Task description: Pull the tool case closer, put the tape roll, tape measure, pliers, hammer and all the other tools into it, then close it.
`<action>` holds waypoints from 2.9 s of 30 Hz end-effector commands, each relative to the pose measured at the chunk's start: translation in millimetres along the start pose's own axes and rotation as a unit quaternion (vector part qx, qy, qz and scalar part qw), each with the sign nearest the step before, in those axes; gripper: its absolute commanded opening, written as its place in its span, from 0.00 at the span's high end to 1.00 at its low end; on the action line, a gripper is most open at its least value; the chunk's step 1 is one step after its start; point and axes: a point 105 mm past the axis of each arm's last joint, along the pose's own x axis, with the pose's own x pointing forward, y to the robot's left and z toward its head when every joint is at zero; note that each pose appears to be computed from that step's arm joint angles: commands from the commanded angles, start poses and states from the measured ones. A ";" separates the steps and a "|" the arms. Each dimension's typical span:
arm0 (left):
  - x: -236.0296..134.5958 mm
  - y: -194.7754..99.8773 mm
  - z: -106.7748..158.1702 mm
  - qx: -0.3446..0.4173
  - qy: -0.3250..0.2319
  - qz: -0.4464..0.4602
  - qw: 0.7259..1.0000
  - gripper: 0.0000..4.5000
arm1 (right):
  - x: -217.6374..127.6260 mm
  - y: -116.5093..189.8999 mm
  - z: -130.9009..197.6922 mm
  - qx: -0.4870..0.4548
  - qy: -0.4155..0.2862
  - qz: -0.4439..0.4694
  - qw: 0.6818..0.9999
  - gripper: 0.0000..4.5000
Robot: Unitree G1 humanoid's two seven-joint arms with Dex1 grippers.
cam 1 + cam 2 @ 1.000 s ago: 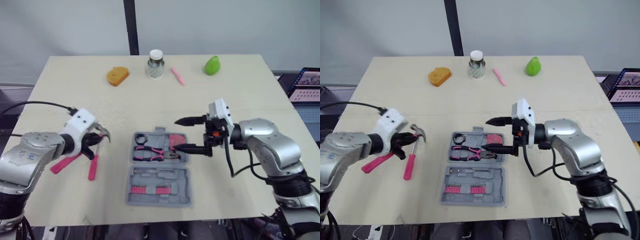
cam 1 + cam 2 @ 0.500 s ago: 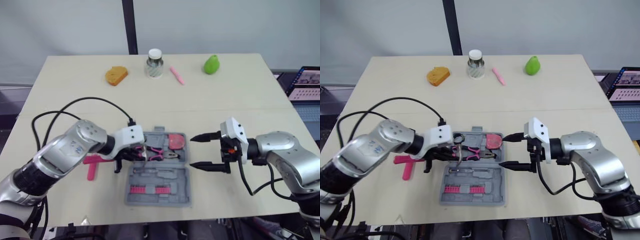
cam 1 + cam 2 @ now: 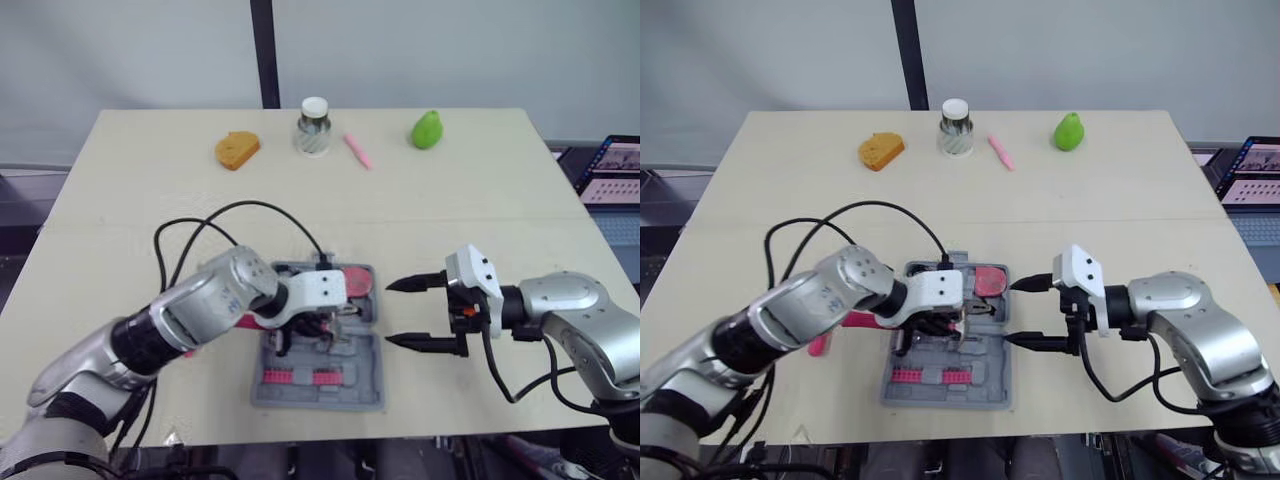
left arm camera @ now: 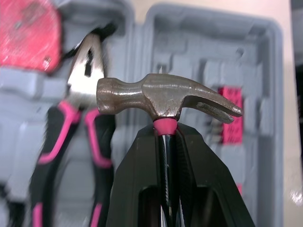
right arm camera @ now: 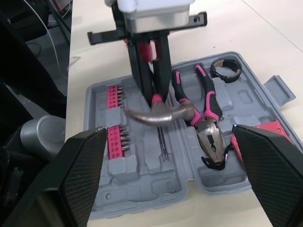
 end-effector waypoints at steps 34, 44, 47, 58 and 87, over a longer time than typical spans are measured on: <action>40.5 -25.0 26.1 0.003 -0.020 -0.005 1.000 0.99 | -26.6 2.1 -2.1 -0.008 0.039 -0.025 0.999 0.00; 47.3 -30.3 29.0 0.000 -0.027 -0.016 1.000 0.99 | -28.2 2.4 0.0 -0.007 0.040 -0.029 0.999 0.00; 48.2 -31.5 27.7 -0.001 -0.025 -0.020 0.999 0.99 | -28.7 2.6 0.2 -0.006 0.040 -0.030 0.999 0.00; 51.9 -36.8 30.0 -0.014 -0.034 -0.030 0.999 0.99 | -27.7 4.3 0.3 -0.004 0.037 -0.031 0.999 0.00; 56.3 -29.3 31.9 -0.006 -0.039 -0.015 0.999 0.99 | -29.2 3.8 -0.6 0.000 0.032 -0.036 0.999 0.00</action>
